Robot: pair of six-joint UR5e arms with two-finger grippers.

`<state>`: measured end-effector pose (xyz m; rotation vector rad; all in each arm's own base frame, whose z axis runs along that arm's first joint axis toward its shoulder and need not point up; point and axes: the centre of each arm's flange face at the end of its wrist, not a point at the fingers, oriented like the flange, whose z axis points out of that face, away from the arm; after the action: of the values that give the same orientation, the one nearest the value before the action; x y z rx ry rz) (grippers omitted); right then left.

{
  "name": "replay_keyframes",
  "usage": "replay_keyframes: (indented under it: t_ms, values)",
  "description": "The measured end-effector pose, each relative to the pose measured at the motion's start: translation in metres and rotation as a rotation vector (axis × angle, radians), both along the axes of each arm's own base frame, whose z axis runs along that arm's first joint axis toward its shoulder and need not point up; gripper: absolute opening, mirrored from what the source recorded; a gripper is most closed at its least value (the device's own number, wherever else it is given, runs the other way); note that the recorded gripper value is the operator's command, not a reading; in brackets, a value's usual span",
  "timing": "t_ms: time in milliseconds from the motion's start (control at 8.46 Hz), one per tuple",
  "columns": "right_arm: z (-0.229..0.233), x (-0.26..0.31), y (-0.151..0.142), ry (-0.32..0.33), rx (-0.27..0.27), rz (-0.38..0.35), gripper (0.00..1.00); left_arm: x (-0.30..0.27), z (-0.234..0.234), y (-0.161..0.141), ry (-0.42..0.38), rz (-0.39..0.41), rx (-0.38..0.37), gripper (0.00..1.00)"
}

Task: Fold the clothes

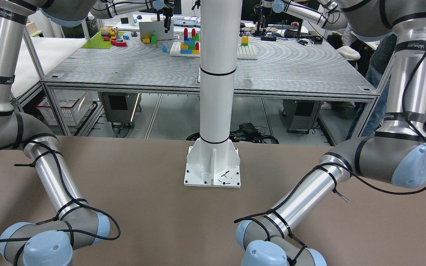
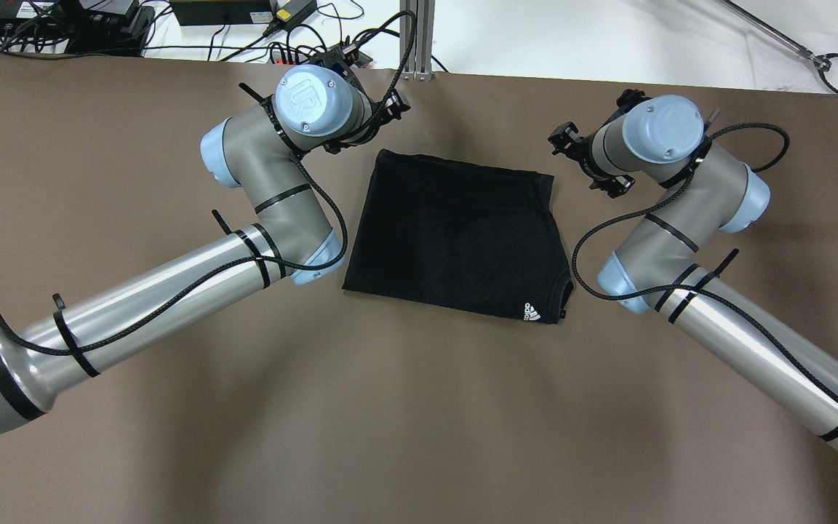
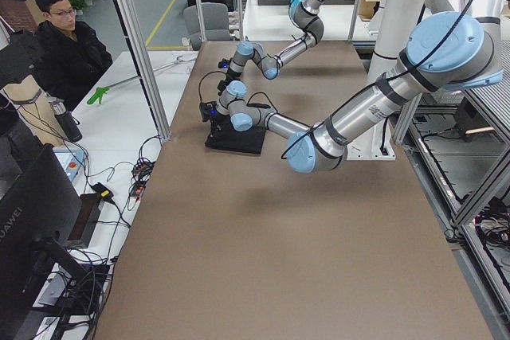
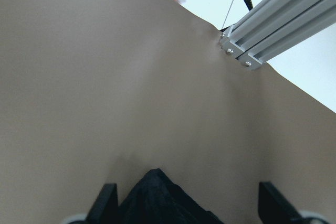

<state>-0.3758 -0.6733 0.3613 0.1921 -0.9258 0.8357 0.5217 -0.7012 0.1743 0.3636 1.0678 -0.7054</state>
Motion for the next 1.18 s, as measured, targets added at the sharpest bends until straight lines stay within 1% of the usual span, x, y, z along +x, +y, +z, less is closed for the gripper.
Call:
replay_keyframes:
  t_ms: [118, 236, 354, 473, 591, 827, 945, 1063, 1181]
  values:
    - [0.011, 0.011, 0.003, 0.034, 0.027, -0.029, 0.95, -0.013, 0.002, -0.001, -0.053, 0.048, 0.059, 0.94]
    - [0.03, 0.034, 0.003, 0.094, 0.073, -0.072, 0.95, -0.036, 0.014, -0.006, -0.136, 0.106, 0.115, 0.94]
    - [0.058, 0.066, 0.002, 0.182, 0.127, -0.131, 0.95, -0.067, 0.035, -0.01, -0.234, 0.155, 0.157, 0.94]
    - [0.087, 0.104, -0.001, 0.285, 0.186, -0.2, 0.95, -0.103, 0.063, -0.011, -0.339, 0.203, 0.196, 0.94]
    - [0.116, 0.142, -0.002, 0.389, 0.23, -0.277, 0.95, -0.145, 0.099, -0.011, -0.447, 0.249, 0.23, 0.94]
    - [0.163, 0.222, -0.005, 0.574, 0.275, -0.421, 0.95, -0.236, 0.182, -0.007, -0.648, 0.341, 0.284, 0.94]
    - [0.185, 0.261, -0.003, 0.651, 0.291, -0.489, 0.95, -0.283, 0.225, 0.0, -0.736, 0.388, 0.3, 0.94]
    - [0.203, 0.298, 0.001, 0.709, 0.301, -0.537, 0.95, -0.33, 0.263, 0.013, -0.811, 0.428, 0.312, 0.94]
    - [0.217, 0.329, 0.007, 0.752, 0.31, -0.573, 0.95, -0.372, 0.293, 0.031, -0.873, 0.464, 0.324, 0.94]
